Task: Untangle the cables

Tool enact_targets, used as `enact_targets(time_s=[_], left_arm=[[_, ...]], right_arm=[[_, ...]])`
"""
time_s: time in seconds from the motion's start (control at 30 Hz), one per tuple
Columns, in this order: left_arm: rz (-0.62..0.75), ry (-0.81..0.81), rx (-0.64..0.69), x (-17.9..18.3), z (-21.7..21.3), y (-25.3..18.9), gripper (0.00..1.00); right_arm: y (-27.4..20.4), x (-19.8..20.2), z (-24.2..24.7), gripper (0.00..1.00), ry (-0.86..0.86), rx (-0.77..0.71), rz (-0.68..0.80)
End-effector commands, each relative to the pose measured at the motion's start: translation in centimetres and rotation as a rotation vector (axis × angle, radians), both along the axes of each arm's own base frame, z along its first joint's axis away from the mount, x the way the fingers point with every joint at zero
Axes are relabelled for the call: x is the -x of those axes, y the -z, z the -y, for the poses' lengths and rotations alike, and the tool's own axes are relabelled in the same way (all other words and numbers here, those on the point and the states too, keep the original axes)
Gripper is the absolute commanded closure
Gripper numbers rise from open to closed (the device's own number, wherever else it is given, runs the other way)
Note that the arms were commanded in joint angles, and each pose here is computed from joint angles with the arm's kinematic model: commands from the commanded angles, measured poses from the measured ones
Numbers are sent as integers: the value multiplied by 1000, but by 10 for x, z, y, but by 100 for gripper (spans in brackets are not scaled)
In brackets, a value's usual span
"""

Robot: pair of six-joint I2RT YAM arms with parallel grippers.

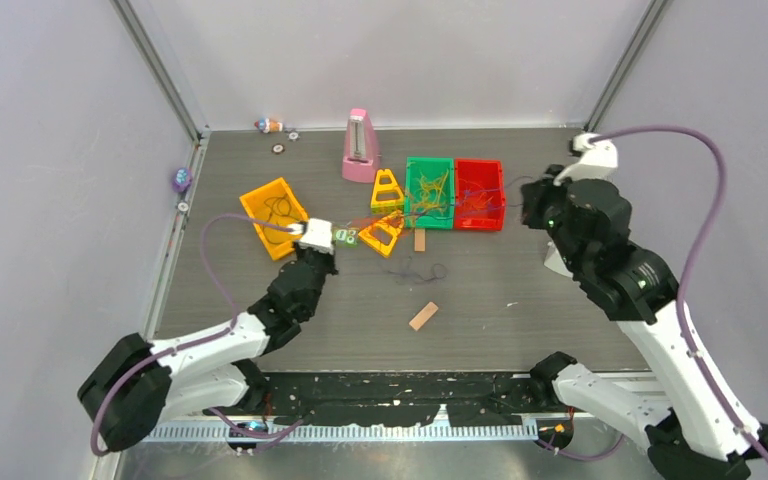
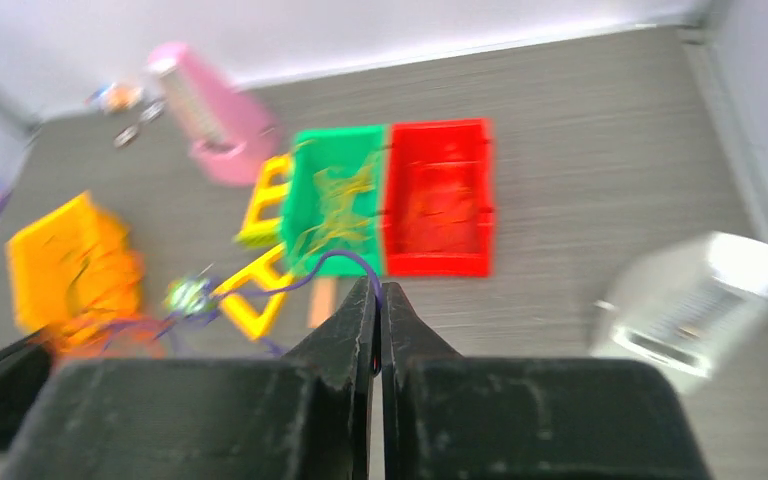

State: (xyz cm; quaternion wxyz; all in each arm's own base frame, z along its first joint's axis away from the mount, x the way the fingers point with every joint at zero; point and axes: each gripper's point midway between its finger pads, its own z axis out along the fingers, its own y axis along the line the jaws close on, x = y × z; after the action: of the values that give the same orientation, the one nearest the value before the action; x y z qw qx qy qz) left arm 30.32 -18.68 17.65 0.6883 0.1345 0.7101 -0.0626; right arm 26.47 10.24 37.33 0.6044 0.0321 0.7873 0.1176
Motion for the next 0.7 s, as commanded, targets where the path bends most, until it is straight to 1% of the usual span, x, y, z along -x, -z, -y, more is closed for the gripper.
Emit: enact_targets(time_s=[0.0,0.07,0.17,0.2,0.27,0.33,0.53,0.6,0.67], left_arm=[[-8,-389,209,-2,-83,1,100],[-22,-438,233,-1,-95,4,100],[-14,-553,256,4,-117,7,100],[-15,-587,256,6,-125,9,100],[-14,-634,298,10,-137,11,100],[-5,-665,322,13,-147,12,100],[19,-701,341,18,-156,9,100],[23,-703,343,19,-157,9,100],[31,-663,339,17,-152,7,100]], right_arm=[[1,5,84,95,399,-21,60],[5,9,103,95,474,-22,62],[9,16,118,95,546,-13,63],[8,20,127,95,597,-5,71],[5,28,141,95,676,4,84],[1,33,148,95,706,8,99],[4,30,142,95,667,9,90],[6,26,135,95,623,9,83],[9,20,121,95,529,15,72]])
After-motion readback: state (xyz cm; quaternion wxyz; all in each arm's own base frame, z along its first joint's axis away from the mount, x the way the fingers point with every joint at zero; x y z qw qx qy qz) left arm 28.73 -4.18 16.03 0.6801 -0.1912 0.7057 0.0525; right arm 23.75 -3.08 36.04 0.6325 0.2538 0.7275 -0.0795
